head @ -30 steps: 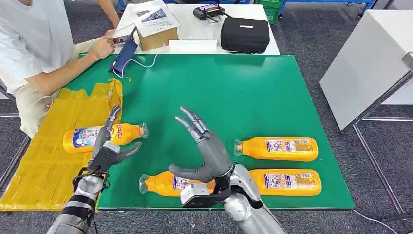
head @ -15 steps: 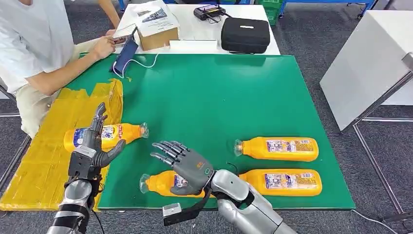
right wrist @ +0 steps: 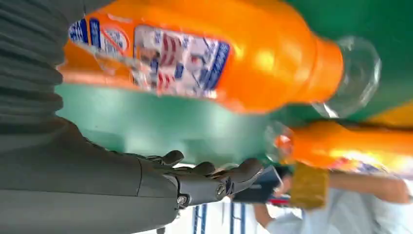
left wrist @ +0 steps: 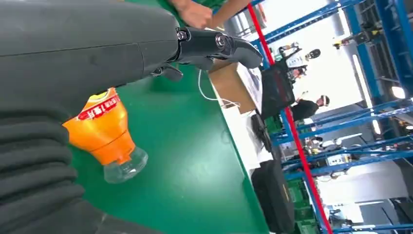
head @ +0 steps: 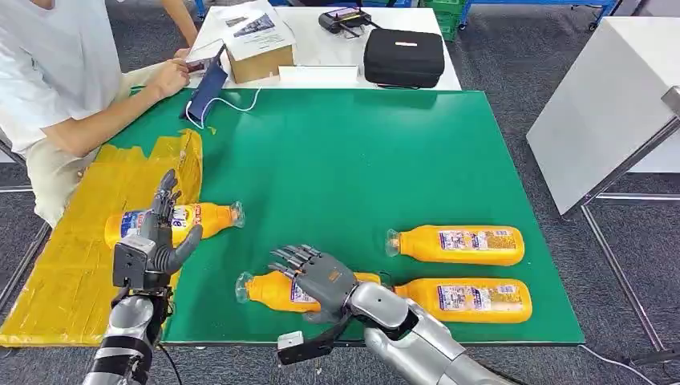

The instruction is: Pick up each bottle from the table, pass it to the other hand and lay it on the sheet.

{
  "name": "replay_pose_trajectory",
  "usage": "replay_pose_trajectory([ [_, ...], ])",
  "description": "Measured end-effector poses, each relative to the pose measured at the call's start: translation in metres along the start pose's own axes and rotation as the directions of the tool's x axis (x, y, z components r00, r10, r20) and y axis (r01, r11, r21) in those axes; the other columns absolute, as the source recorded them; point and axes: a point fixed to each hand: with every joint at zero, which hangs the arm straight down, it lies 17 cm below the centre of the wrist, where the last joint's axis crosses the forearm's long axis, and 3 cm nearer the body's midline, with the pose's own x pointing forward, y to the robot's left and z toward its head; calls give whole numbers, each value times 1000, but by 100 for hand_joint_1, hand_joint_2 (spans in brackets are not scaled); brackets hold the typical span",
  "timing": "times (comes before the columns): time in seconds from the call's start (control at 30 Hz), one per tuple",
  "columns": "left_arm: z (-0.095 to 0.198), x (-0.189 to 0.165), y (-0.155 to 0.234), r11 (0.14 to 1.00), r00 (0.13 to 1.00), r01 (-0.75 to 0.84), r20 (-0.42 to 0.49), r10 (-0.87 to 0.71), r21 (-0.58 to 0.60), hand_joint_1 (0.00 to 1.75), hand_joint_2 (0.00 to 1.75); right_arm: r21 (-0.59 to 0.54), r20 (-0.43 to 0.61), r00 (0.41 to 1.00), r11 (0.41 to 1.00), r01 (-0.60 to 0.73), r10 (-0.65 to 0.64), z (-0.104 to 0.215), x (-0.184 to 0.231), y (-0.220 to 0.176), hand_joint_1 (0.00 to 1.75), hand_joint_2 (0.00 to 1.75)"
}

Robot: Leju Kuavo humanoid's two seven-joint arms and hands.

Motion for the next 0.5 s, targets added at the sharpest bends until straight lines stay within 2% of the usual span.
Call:
replay_pose_trajectory([
  [0.3, 8, -7, -2, 1000, 1000, -4, -28, 4, 0, 0, 175, 50, -63, 998, 998, -23, 26, 7, -19, 19, 0, 175],
  [0.5, 12, -10, -3, 1000, 999, -10, -39, 10, 1, 0, 175, 42, -100, 994, 998, -48, 52, 8, -29, 17, 0, 175],
])
